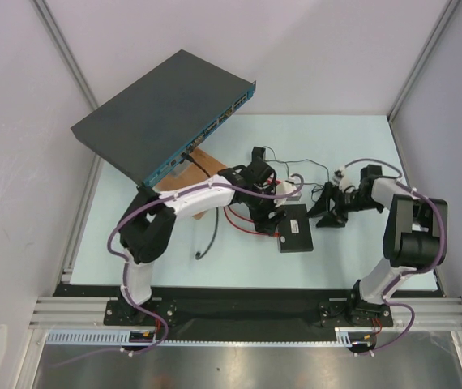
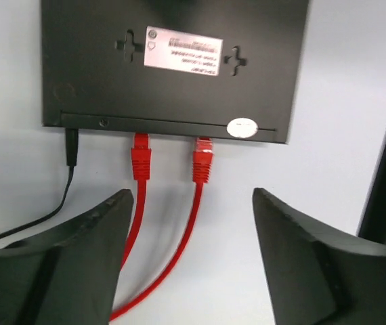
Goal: Insert the plug into the switch port
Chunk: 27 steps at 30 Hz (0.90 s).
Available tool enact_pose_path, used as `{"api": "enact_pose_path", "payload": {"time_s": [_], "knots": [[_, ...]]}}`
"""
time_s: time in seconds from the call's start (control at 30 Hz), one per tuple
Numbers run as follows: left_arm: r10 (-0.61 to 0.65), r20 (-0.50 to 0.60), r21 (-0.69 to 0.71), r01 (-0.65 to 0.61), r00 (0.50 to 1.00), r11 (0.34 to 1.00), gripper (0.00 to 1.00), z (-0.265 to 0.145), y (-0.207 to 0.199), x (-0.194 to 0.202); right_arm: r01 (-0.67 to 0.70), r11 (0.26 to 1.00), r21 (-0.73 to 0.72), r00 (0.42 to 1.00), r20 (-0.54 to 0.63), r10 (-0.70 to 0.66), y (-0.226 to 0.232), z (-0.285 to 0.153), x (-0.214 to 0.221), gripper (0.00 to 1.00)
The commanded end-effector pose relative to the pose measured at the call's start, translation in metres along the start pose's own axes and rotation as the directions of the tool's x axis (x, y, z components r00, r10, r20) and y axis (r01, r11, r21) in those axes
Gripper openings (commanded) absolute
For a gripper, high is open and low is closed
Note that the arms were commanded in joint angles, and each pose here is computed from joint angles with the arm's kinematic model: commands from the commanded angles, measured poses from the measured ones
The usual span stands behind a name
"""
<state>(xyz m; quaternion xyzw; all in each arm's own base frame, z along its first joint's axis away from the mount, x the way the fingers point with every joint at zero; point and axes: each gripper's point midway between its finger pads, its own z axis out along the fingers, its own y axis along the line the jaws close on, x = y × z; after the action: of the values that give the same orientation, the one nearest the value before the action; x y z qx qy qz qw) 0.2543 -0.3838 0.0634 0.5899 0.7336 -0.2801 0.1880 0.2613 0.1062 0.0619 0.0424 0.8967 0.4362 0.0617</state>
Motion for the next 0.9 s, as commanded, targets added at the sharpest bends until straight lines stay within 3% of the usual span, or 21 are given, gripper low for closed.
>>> {"api": "enact_pose_path", "payload": {"time_s": [0.0, 0.03, 0.1, 0.27, 0.33, 0.37, 0.53, 0.67, 0.87], "knots": [[0.159, 0.166, -0.031, -0.156, 0.973, 0.987, 0.81, -0.064, -0.017, -0.063, 0.124, 0.989, -0.074, 0.981, 0.159, -0.111, 0.039, -0.042, -0.041, 0.75], [0.155, 0.172, -0.023, -0.154, 0.973, 0.988, 0.91, -0.071, -0.021, -0.067, 0.178, 0.981, -0.072, 0.965, 0.209, -0.160, 0.051, -0.055, -0.057, 0.83], [0.166, 0.215, -0.044, -0.161, 0.962, 0.986, 1.00, -0.092, -0.024, -0.090, 0.215, 0.975, -0.064, 0.945, 0.266, -0.191, 0.062, -0.070, -0.073, 0.89], [0.091, 0.270, -0.155, -0.050, 0.958, 0.987, 1.00, -0.131, -0.009, -0.134, 0.351, 0.936, 0.025, 0.841, 0.431, -0.327, 0.096, -0.108, -0.121, 1.00], [0.100, 0.338, -0.198, -0.034, 0.936, 0.980, 1.00, -0.157, -0.002, -0.163, 0.405, 0.911, 0.071, 0.775, 0.502, -0.384, 0.116, -0.127, -0.140, 1.00], [0.050, 0.361, -0.224, 0.035, 0.931, 0.974, 1.00, -0.164, 0.009, -0.169, 0.424, 0.901, 0.087, 0.749, 0.525, -0.403, 0.123, -0.134, -0.145, 1.00], [0.041, 0.542, -0.326, 0.165, 0.840, 0.931, 1.00, -0.226, 0.038, -0.221, 0.505, 0.843, 0.184, 0.592, 0.638, -0.493, 0.164, -0.170, -0.171, 1.00], [0.055, 0.563, -0.388, 0.205, 0.824, 0.899, 1.00, -0.237, 0.051, -0.225, 0.559, 0.805, 0.201, 0.550, 0.636, -0.541, 0.188, -0.166, -0.167, 1.00], [-0.003, 0.550, -0.375, 0.250, 0.835, 0.893, 1.00, -0.222, 0.054, -0.204, 0.585, 0.785, 0.206, 0.549, 0.612, -0.569, 0.199, -0.147, -0.146, 1.00]]}}
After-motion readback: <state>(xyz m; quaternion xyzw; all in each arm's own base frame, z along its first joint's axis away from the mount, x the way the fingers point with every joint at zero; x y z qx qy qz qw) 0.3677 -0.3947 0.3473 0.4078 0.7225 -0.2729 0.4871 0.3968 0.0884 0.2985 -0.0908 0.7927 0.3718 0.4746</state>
